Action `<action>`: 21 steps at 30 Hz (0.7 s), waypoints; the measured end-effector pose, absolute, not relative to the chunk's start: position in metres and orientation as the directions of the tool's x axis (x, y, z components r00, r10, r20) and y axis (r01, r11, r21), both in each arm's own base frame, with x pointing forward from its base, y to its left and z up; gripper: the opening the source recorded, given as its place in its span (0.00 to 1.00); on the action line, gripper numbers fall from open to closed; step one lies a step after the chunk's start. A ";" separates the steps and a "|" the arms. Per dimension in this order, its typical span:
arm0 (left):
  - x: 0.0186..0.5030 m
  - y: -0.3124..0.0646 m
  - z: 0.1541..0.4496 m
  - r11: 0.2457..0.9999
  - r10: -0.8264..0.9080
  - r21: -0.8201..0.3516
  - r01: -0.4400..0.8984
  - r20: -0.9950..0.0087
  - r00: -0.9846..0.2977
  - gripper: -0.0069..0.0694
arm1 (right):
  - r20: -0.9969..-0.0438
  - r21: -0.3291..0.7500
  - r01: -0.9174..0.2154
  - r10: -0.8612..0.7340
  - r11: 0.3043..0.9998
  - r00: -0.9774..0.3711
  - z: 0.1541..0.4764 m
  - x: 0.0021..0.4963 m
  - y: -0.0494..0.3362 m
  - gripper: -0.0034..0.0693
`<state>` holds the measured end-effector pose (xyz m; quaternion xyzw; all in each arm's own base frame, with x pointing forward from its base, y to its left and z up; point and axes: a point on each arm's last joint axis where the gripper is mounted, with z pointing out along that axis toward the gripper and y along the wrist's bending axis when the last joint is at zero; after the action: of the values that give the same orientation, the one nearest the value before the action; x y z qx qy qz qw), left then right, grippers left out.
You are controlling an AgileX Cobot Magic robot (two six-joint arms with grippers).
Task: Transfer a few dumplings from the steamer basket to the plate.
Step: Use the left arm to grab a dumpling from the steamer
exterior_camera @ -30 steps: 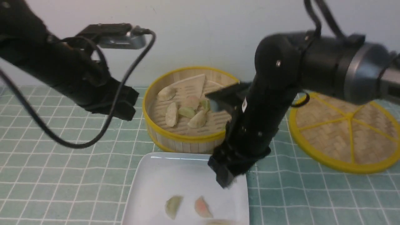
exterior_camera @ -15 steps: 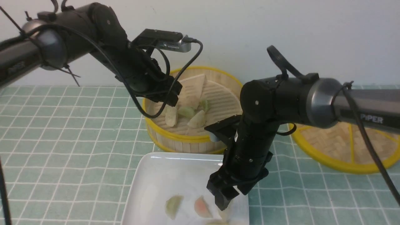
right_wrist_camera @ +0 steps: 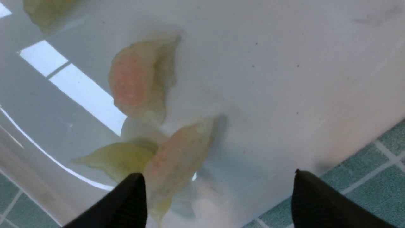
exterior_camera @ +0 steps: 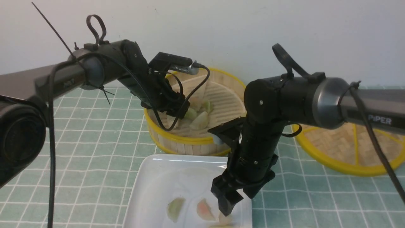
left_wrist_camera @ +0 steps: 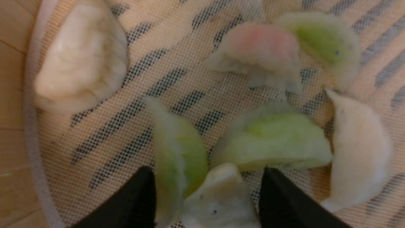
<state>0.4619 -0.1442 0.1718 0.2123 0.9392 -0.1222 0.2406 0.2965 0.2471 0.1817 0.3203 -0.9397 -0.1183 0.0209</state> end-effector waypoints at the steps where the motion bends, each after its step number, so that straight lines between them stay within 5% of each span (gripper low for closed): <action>1: 0.462 -0.144 0.171 0.880 0.340 -0.128 0.457 -0.503 -0.795 0.57 | -0.037 0.236 -0.597 -0.607 0.767 -0.794 0.182 0.297 0.247 0.81; 10: 0.457 -0.159 0.180 0.848 0.423 -0.088 0.523 -0.482 -0.767 0.51 | -0.032 0.234 -0.598 -0.609 0.766 -0.793 0.182 0.296 0.247 0.81; 21: 0.454 -0.161 0.229 0.829 0.450 -0.080 0.554 -0.493 -0.745 0.51 | -0.027 0.232 -0.597 -0.608 0.768 -0.793 0.182 0.296 0.246 0.81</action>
<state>0.4545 -0.1613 0.2291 0.2705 0.9273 -0.1114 0.2335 0.2960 0.2464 0.1816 0.3204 -0.9399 -0.1152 0.0247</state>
